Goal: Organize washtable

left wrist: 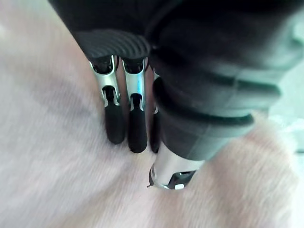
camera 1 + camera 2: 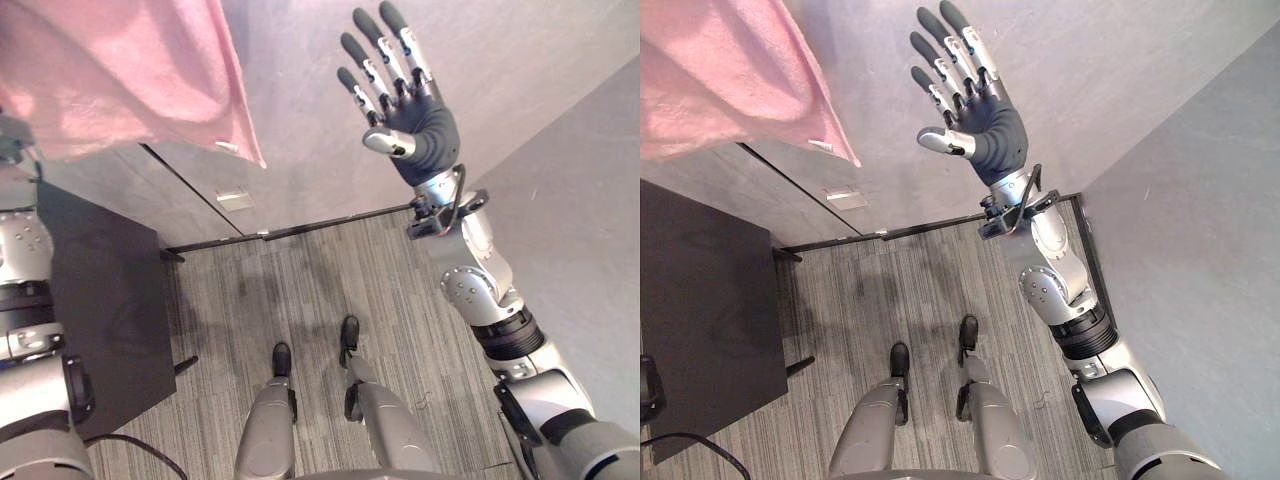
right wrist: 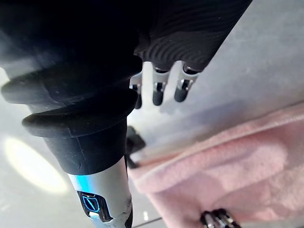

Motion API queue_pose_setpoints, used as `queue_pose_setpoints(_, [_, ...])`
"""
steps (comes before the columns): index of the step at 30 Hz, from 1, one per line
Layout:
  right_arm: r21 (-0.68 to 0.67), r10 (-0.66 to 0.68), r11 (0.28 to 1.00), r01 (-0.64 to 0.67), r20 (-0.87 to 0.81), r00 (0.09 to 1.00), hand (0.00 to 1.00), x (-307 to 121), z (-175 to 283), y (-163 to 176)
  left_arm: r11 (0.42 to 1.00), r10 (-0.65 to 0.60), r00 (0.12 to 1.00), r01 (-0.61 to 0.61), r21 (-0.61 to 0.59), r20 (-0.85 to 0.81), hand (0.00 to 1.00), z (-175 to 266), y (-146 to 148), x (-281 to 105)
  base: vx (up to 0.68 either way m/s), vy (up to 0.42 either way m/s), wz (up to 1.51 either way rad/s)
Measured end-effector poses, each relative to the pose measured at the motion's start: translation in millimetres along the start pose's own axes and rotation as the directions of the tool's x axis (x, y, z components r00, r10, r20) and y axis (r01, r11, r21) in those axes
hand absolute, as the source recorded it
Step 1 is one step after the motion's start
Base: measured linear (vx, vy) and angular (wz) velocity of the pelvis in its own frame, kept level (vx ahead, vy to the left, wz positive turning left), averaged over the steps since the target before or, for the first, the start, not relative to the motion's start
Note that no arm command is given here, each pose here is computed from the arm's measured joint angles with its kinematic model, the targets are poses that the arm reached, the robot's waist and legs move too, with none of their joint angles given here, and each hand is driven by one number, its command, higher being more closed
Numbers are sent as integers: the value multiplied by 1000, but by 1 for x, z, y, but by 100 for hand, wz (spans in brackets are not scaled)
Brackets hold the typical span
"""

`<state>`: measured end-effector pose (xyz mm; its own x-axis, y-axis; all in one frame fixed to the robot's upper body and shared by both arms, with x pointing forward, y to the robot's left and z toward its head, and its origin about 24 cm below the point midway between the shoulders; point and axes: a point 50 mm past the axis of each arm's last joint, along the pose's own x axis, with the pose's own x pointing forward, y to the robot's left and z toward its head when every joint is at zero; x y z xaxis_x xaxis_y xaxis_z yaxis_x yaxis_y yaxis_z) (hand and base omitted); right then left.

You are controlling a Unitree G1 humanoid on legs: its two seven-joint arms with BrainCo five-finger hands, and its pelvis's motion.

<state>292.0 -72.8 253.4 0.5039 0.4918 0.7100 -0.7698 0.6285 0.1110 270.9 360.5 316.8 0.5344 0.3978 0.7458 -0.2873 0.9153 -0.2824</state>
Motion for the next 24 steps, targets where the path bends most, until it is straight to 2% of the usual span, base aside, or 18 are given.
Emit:
queue_pose_setpoints(4, [23,131,991,-130,-4,991,0,8,-3,23,998,49,999,-49,31,-19,0,-3,20,-12,54,72,3])
queue_pose_setpoints(7, [13,138,990,-138,-4,990,0,13,-1,23,998,62,997,-61,31,-50,0,-8,27,-18,39,76,1])
queue_pose_setpoints(10, [-45,5,999,-8,-47,999,0,16,-3,-9,997,68,994,-64,51,-83,0,-15,32,-26,38,79,6])
queue_pose_setpoints(13, [-93,-158,983,155,-21,987,0,10,10,-41,992,117,988,-111,64,-102,0,-18,47,-37,29,71,4])
queue_pose_setpoints(19, [-146,-320,936,322,33,947,0,-21,30,-72,977,211,964,-202,73,-159,0,-29,72,-63,30,82,2])
queue_pose_setpoints(21, [-159,-410,896,414,58,910,0,-45,35,-84,967,254,952,-244,75,-172,0,-31,81,-73,33,90,2])
queue_pose_setpoints(24, [-209,-580,780,589,109,807,0,-88,47,-107,940,341,920,-336,60,-193,0,-36,97,-96,30,104,-3])
